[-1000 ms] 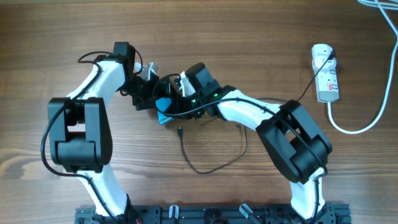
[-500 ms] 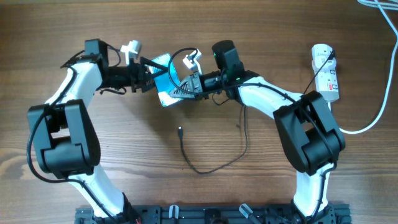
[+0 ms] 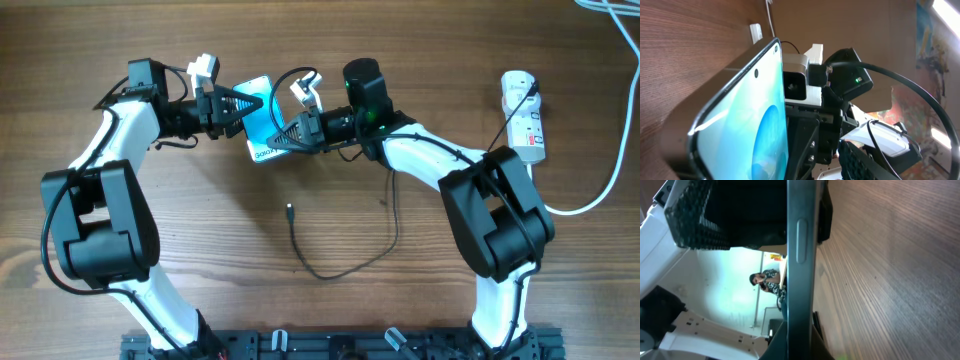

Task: Plug charger to phone and switch on socket

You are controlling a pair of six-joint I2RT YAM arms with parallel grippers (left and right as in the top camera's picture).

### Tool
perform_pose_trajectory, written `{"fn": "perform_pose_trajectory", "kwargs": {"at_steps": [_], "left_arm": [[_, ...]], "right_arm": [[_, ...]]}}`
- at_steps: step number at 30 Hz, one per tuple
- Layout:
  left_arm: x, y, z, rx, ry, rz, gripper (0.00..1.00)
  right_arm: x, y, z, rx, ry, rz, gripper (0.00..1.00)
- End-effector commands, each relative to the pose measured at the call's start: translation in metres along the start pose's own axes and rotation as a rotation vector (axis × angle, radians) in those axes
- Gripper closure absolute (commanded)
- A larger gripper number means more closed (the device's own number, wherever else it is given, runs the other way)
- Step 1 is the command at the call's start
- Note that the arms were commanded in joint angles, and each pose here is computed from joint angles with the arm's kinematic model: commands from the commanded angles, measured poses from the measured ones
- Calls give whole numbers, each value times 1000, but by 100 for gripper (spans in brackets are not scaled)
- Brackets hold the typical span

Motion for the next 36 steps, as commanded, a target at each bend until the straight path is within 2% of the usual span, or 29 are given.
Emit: {"fn": "perform_pose_trajectory", "kwargs": {"at_steps": [1,7,11,15,17,21,24,26,28,30,31,34,36], "left_arm": [[-6,-23,-2,-62,6,66,45],[-5,-22,-4,-79,3,65,46],[-3,-22,-6,-95,-3,63,57],[-3,-22,-7,-114,-3,63,59],[-3,-22,-8,-117,-3,63,66],[-3,-22,-8,-121,-3,63,86],[-3,-22,-8,-120,-3,63,91],[-3,-19,-8,-120,-1,48,94],[-3,-12,-7,-120,5,-4,96],[0,15,-4,-108,30,-196,96],[3,33,0,-85,55,-325,96],[12,64,19,-12,140,-584,96],[13,69,27,15,174,-638,96]], "right_arm": [[-10,-7,-10,1,-80,42,96],[-9,-5,-18,31,-136,53,96],[-9,-7,-22,18,-159,63,96],[-9,-7,-21,15,-158,64,96],[-9,-9,-21,5,-155,69,96],[-9,-11,-20,-7,-153,74,95],[-9,-11,-20,-7,-153,74,94],[-9,-11,-19,-6,-149,72,84],[-9,-10,-19,-5,-146,71,60],[-9,-13,-18,30,-146,82,35],[-9,-16,-18,40,-148,97,29],[-6,-39,-15,27,-164,198,26],[-1,-60,-9,-1,-171,297,26]]}}
Point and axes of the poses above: each gripper's point midway between its finger pads, its own x axis back along the fingers, its own y axis along the line the jaws close on, z = x × y, the point moved 3 cm from there along x, back along the fingers, and after that the axes turned 10 degrees about -x, right-handed, at the moved point
